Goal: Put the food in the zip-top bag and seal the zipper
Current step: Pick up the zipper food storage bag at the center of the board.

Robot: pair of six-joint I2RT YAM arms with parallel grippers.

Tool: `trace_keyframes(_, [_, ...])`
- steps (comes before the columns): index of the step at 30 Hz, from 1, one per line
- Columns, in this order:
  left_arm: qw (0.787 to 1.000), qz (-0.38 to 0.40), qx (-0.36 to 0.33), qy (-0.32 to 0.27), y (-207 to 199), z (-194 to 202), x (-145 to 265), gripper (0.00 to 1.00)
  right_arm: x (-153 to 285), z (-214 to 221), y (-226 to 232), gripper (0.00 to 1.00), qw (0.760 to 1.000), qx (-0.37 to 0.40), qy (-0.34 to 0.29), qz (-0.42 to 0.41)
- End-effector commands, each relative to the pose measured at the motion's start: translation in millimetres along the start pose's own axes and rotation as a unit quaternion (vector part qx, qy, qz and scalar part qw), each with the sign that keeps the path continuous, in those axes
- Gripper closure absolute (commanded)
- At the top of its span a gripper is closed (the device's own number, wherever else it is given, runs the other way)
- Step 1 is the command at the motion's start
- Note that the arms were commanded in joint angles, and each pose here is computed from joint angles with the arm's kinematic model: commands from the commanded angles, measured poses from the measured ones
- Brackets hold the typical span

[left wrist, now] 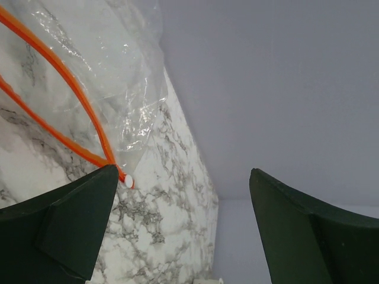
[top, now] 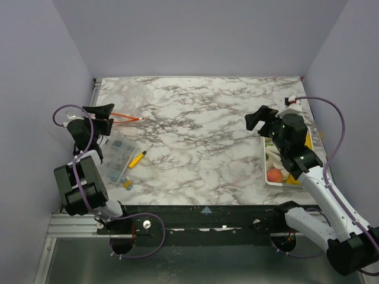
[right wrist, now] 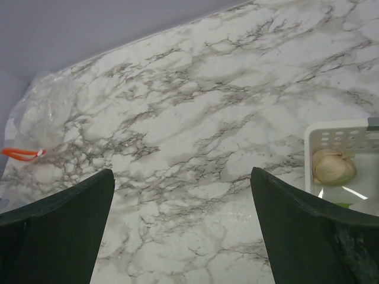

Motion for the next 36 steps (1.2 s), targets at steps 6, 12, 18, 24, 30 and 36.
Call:
trace_keyframes(6, [0.995,0.029,0.075,-0.06,17,-16,-36,0.01,-15,-14,1,0.0,0.992,-0.076,-0.017,0.099])
trace_keyframes(12, [0.995,-0.057,0.051,-0.062,33,-9,-47,0.01,-12,-21,2,0.0,0.989,-0.087,-0.025,0.116])
trace_keyframes(18, [0.989,-0.084,0.105,-0.056,56,1,-62,0.11,7,-20,8,0.0,0.998,-0.047,-0.007,0.048])
trace_keyframes(24, [0.989,-0.093,0.103,-0.05,55,1,-82,0.21,16,-25,16,0.0,0.999,-0.036,-0.01,0.009])
trace_keyframes(30, [0.991,-0.094,0.09,-0.041,50,0,-103,0.52,16,-28,17,0.0,0.999,-0.035,-0.008,0.018])
trace_keyframes(36, [0.995,-0.078,0.055,-0.018,38,-4,-106,0.93,16,-27,16,0.0,0.999,-0.03,0.0,0.021])
Point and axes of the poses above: each gripper's point midway between its finger pads, its own x axis back along the fingers, its own y axis along the line the jaws close on, z = x × y, the point moved 8 cm from there along x, back along the fingers, and after that the axes turned 10 degrees about -x, right-handed, at the moved point
